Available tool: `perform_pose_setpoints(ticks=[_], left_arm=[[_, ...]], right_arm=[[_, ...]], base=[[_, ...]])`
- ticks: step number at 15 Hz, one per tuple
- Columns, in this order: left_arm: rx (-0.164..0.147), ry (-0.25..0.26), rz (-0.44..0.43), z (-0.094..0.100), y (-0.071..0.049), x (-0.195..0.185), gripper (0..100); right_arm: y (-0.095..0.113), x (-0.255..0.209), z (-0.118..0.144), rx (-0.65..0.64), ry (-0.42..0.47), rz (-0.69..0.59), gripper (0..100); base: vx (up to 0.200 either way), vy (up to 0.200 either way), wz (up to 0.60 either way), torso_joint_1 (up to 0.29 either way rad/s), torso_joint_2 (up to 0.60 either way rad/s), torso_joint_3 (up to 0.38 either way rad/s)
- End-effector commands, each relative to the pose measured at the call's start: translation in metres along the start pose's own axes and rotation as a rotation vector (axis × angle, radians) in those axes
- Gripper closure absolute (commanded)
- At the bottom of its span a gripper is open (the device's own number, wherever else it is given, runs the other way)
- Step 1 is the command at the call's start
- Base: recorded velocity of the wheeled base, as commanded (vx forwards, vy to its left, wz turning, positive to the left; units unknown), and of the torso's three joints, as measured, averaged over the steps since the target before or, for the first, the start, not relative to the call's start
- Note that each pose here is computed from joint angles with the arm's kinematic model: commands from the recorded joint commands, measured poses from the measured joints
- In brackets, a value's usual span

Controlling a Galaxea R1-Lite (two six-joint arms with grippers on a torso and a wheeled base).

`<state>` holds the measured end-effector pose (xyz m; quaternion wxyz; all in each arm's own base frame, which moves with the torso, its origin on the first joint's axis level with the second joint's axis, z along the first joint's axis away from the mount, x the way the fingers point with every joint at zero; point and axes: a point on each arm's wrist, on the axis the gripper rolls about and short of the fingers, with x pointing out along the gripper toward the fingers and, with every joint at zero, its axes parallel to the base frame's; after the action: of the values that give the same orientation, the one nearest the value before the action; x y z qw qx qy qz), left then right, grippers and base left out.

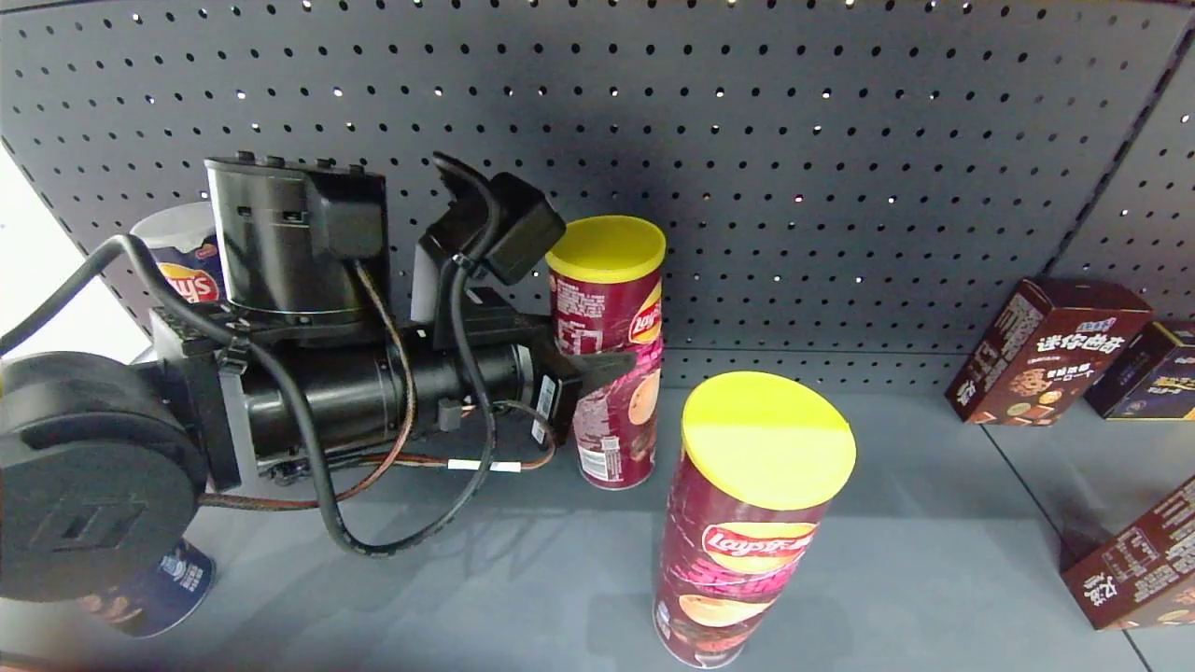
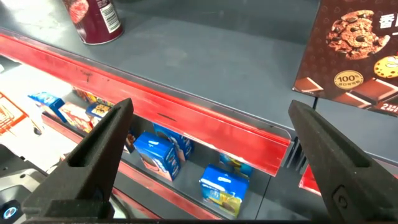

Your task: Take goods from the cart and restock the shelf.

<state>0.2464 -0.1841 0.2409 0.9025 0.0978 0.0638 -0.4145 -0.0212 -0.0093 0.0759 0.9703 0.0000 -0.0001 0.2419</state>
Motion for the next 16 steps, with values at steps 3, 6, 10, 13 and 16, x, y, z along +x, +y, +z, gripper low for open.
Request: perform_pose_setpoints(ticks=[3,6,10,13,16], left_arm=[[0.049,0.018,-0.009,-0.005,0.002,0.019,100],[0.050,0.024,-0.011,-0.006,0.004,0.029,100],[0.054,0.016,-0.015,-0.004,0.004,0.038,100],[0.052,0.023,-0.017,-0.007,0.005,0.041,100],[0.053,0.026,-0.017,-0.008,0.005,0.044,100]], right_arm=[[0.000,0.000,0.000,0.000,0.002,0.001,0],[0.000,0.000,0.000,0.000,0.002,0.001,0],[0.000,0.000,0.000,0.000,0.002,0.001,0],[0.000,0.000,0.000,0.000,0.002,0.001,0],[0.000,0.000,0.000,0.000,0.002,0.001,0]], base=[[0.000,0.000,0.00,0.000,0.00,0.000],[0.000,0.000,0.00,0.000,0.00,0.000],[0.000,0.000,0.00,0.000,0.00,0.000],[0.000,0.000,0.00,0.000,0.00,0.000],[0.000,0.000,0.00,0.000,0.00,0.000]])
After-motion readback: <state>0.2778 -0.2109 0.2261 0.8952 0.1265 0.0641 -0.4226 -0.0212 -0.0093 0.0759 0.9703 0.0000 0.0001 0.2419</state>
